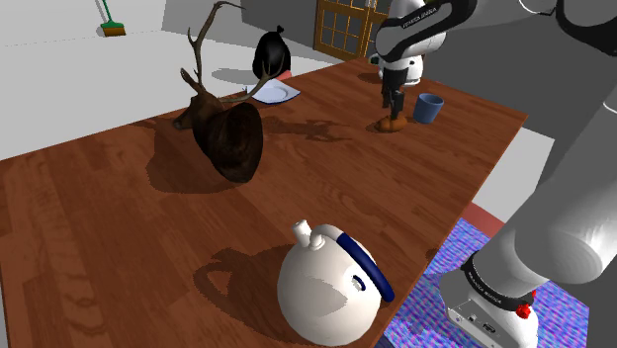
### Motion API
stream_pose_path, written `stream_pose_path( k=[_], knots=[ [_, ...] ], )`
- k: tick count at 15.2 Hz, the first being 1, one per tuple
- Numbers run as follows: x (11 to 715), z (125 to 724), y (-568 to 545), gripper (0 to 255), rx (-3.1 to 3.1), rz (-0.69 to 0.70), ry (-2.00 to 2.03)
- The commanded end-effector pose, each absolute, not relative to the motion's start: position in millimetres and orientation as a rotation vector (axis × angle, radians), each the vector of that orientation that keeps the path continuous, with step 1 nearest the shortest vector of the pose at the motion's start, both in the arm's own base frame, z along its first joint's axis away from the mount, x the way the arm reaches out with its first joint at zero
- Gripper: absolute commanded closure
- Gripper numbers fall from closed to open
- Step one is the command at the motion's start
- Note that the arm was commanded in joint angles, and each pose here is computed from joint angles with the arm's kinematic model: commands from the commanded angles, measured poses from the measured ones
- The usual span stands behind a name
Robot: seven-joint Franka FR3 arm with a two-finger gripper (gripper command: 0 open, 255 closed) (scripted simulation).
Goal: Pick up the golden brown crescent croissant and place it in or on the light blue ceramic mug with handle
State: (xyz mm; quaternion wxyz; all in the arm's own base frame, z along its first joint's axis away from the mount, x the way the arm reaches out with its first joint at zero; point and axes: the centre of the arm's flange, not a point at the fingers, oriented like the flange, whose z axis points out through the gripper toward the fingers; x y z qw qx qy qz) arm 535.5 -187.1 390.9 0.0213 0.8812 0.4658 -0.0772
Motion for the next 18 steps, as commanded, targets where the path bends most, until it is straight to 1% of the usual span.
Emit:
stream_pose_path(
  k=[1,3,10,18],
  knots=[
    [556,373,-192,0,2.673,-0.262,1.529],
    [573,359,-196,0,2.624,-0.281,1.596],
    [569,323,-201,0,2.624,-0.281,1.596],
    [568,320,-202,0,2.624,-0.281,1.596]
  ],
)
